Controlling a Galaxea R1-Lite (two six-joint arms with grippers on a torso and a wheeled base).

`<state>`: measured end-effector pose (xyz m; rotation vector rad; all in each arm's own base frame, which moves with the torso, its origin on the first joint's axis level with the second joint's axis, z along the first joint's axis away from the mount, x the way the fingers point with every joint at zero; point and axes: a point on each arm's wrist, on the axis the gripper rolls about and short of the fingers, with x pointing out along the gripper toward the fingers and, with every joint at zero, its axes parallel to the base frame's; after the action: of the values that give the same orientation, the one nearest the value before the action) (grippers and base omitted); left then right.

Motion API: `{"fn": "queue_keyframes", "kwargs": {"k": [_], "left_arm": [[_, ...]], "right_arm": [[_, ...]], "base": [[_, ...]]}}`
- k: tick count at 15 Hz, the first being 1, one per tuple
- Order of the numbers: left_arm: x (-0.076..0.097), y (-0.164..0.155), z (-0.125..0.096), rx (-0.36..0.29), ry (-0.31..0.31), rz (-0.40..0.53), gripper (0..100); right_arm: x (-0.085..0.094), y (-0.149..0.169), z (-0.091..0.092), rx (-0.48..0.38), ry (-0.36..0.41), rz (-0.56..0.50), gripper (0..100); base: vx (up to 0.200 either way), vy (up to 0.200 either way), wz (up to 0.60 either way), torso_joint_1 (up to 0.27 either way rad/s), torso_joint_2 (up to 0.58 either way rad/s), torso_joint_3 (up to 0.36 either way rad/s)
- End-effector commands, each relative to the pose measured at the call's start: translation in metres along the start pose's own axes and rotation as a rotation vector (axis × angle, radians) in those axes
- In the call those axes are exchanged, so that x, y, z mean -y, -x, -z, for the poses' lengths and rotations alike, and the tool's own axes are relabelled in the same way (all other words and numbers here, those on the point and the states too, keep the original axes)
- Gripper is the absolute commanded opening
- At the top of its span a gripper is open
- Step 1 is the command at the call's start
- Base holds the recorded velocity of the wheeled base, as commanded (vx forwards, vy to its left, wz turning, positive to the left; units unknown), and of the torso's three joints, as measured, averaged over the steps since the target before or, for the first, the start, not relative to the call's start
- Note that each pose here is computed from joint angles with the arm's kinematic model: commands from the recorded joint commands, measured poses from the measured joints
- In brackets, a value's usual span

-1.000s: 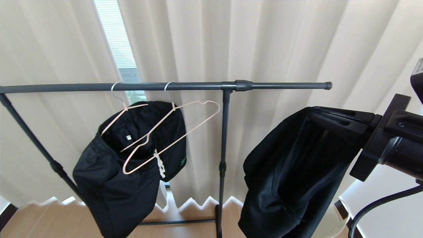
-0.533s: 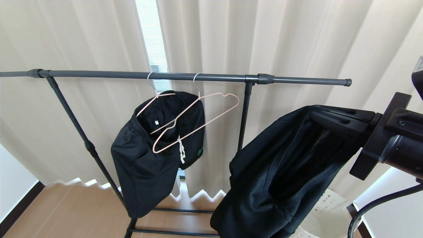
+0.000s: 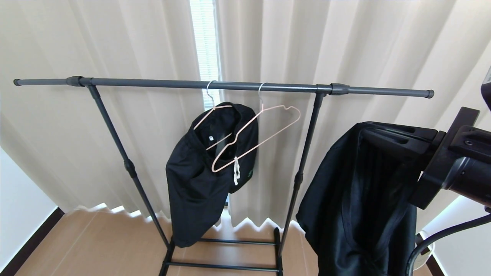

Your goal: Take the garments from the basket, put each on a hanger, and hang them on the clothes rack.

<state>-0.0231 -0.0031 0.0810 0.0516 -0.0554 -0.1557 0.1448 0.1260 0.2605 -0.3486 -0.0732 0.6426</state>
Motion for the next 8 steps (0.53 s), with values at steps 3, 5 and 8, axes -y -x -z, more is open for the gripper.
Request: {"fn": "queue_keyframes", "kwargs": {"k": [3, 5, 8], "left_arm": [[0.0, 0.0, 0.0, 0.0, 0.0, -0.001, 100], [0.0, 0.0, 0.0, 0.0, -0.001, -0.001, 100], [0.0, 0.0, 0.0, 0.0, 0.0, -0.002, 100]], "right_arm": [[-0.0017, -0.0037, 0.003, -0.017, 0.004, -0.006, 0], [-0.0023, -0.0044, 0.0046, -0.023, 0.004, -0.007, 0], [-0.0036, -0.005, 0.0081, -0.035, 0.007, -0.013, 0]], "base": [[0.0, 0.0, 0.0, 0.0, 0.0, 0.0], [0.0, 0.0, -0.3, 0.006, 0.0, 0.001], [0.0, 0.0, -0.4, -0.002, 0.0, 0.002]]}}
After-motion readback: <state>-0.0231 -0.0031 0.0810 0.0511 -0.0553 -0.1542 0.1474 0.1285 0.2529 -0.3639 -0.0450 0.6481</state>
